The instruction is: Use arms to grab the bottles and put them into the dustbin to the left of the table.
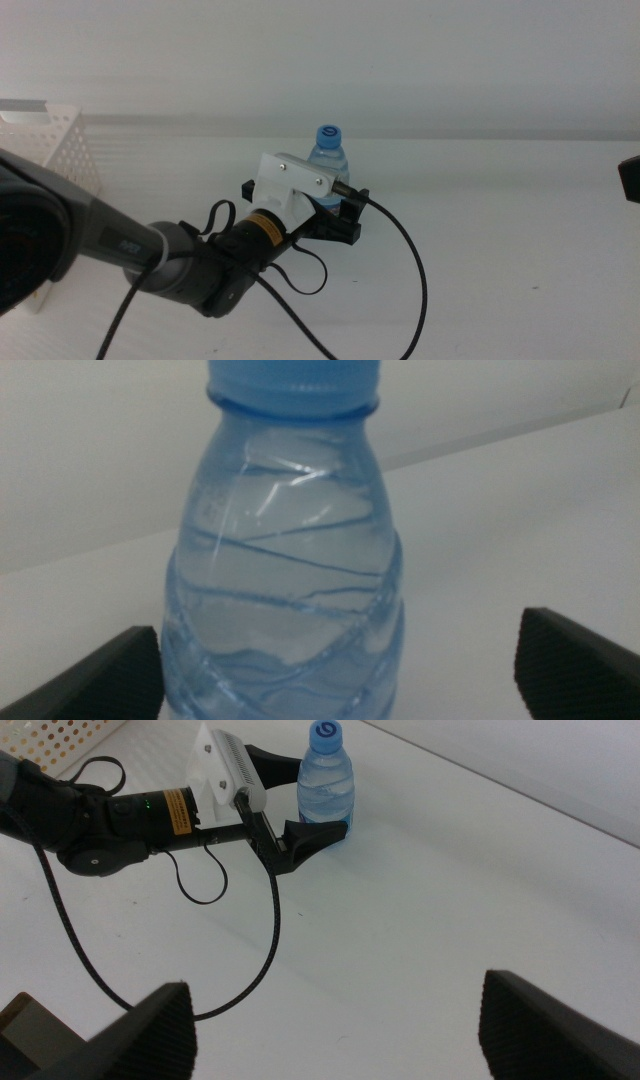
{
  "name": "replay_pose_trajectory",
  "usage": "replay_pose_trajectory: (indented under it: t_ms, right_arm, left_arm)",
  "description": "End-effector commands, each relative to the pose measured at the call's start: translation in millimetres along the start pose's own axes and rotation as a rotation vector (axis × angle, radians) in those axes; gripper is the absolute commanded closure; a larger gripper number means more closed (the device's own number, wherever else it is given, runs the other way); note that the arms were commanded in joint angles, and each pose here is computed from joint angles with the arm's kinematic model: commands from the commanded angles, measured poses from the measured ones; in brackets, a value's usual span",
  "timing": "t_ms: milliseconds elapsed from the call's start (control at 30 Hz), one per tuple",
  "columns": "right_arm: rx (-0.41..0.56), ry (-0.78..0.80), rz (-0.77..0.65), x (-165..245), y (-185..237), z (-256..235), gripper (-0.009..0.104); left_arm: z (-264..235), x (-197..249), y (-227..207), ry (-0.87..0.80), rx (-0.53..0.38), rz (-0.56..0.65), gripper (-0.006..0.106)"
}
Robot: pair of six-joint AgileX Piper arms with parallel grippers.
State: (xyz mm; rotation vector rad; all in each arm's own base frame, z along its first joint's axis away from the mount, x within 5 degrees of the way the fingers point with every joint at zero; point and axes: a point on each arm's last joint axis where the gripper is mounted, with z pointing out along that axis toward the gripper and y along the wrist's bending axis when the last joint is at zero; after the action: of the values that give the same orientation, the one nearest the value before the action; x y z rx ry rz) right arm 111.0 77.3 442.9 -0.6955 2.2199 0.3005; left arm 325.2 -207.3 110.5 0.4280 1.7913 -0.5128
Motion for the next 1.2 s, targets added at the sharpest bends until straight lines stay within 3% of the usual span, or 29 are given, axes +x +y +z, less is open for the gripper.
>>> replay_pose_trajectory:
  t_ms: [0, 1000, 1167]
  right_arm:
    - [0.002, -0.011, -0.003, -0.9, 0.0, -1.7, 0.019]
    - [0.002, -0.011, -0.003, -0.9, 0.0, -1.7, 0.019]
    - [0.002, -0.011, -0.003, -0.9, 0.0, -1.7, 0.019]
  left_arm:
    - [4.6, 0.5, -0.5, 0.000, 0.008, -0.002, 0.007]
    - [46.3, 5.1, 1.5, 0.011, 0.008, 0.005, 0.007]
    - [46.3, 4.4, 3.4, 0.006, 0.002, 0.003, 0.030]
